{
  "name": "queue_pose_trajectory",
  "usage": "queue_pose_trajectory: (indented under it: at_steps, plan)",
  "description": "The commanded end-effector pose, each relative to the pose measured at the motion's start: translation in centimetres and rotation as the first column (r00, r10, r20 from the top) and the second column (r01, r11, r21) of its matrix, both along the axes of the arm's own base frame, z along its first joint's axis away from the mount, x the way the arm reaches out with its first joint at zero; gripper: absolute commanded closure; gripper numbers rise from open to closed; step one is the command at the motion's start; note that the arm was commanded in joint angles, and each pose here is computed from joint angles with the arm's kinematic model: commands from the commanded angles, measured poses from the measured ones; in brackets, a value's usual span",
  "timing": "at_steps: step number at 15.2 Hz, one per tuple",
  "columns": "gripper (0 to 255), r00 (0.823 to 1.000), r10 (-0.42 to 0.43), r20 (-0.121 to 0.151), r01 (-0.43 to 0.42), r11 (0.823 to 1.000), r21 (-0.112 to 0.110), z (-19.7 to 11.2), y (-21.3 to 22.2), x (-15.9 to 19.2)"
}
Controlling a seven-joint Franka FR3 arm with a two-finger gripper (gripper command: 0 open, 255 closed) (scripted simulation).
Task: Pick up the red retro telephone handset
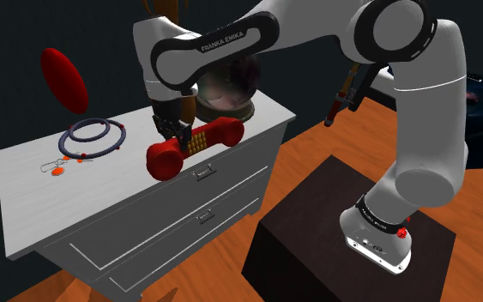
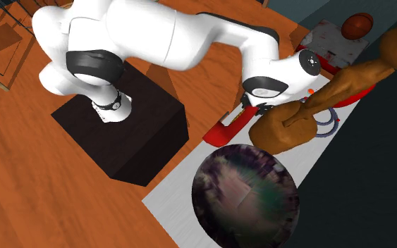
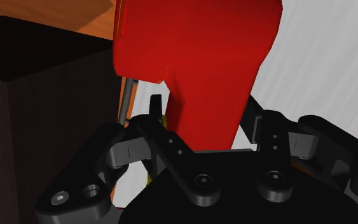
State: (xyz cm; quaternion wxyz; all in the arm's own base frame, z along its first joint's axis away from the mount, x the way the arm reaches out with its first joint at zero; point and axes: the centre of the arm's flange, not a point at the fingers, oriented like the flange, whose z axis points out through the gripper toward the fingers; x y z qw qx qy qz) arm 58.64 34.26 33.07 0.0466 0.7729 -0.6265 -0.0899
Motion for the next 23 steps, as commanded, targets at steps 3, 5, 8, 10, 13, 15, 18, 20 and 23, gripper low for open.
queue_pose_trajectory:
  at_steps: [3,5,8,10,13,15,18,20,23]
  plan:
    - [255,1.000,-0.013,-0.010,0.013,1.000,-0.013,-0.8,-1.4,0.1]
    - [255,1.000,-0.013,-0.010,0.013,1.000,-0.013,-1.0,-1.3,0.2]
    - [255,1.000,-0.013,-0.011,0.013,1.000,-0.014,0.4,-0.9,0.2]
    - [255,1.000,-0.013,-0.011,0.013,1.000,-0.014,1.5,-0.9,0.2]
    - [255,1.000,-0.013,-0.011,0.013,1.000,-0.014,3.1,-0.9,0.2]
    - [255,1.000,-0.013,-0.011,0.013,1.000,-0.014,4.1,-0.9,0.2]
    - [255,1.000,-0.013,-0.011,0.013,1.000,-0.014,5.7,-0.9,0.2]
    - [255,1.000,-0.013,-0.011,0.013,1.000,-0.014,6.8,-0.9,0.2]
    - [255,1.000,-0.013,-0.011,0.013,1.000,-0.014,7.4,-0.9,0.2]
